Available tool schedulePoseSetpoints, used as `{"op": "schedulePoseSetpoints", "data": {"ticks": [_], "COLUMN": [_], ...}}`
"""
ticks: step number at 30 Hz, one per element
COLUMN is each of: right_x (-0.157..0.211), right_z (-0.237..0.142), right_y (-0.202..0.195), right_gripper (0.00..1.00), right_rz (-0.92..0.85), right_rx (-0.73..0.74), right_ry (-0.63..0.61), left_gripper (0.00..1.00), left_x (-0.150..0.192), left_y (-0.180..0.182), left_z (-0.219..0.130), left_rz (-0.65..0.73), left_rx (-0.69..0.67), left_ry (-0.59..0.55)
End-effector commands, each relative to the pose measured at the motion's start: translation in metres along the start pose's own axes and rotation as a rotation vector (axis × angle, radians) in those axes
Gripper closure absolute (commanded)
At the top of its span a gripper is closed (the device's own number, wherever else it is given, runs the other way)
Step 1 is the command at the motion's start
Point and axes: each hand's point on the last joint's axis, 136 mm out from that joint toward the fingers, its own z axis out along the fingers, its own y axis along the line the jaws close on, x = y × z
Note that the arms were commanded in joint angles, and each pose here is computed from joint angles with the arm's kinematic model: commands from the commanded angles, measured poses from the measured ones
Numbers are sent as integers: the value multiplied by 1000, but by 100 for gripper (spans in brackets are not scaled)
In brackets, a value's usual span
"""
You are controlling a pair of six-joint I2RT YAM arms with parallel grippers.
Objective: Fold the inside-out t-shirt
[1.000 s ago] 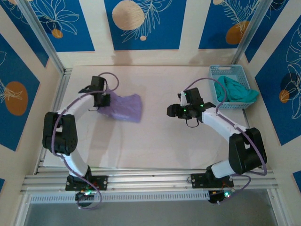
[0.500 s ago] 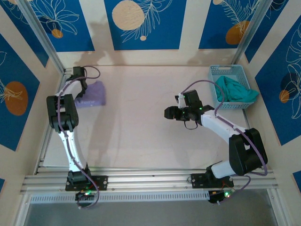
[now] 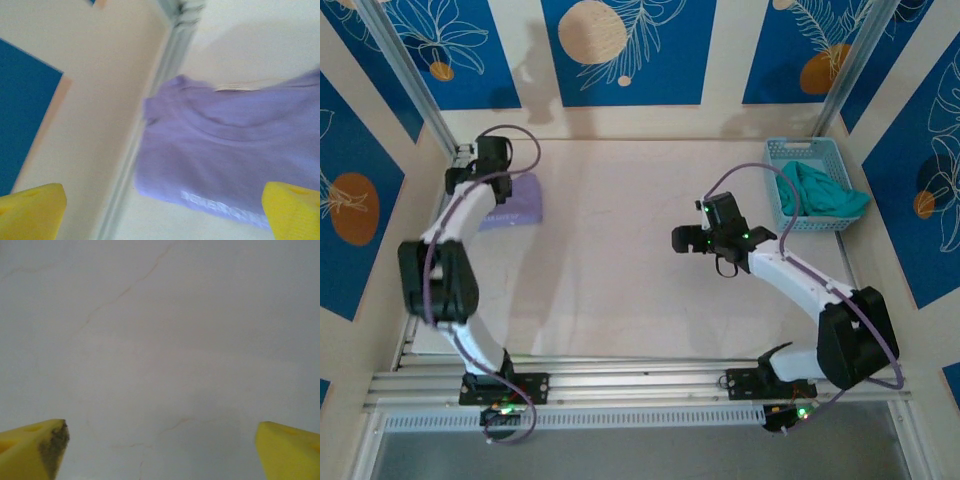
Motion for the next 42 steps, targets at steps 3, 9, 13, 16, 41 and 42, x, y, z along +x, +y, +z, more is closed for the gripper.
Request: {"op": "schedulePoseSetpoints", "data": {"ticks": [3,9,13,16,41,42], "right_x": [-36,-31,-8,-2,-16,-16], "right_z": [-21,-20,10,23,39,40], "right_y": [-47,-110,-138,-141,-147,-147], "right_gripper": [1,1,1,1,1,1], "right_rz": [-60,82,81,18,63,61], "right_rx": [292,415,402,392,137,139], "right_ry": [-194,-291,-267,-325,-508,-504], "left_gripper": [0,0,0,0,0,0], "left_x": [52,109,130,128,115,114], "left_y": [-24,-23,-28,-38,-95,-95], "left_z": [-43,-61,-50,-40,-13,-14], "left_rz": [-220,-318,-231,-211,-145,-147], "left_rx": [265,333,309,321,501,498], "left_ry": [-76,-209,-289,-318,-446,-460]}}
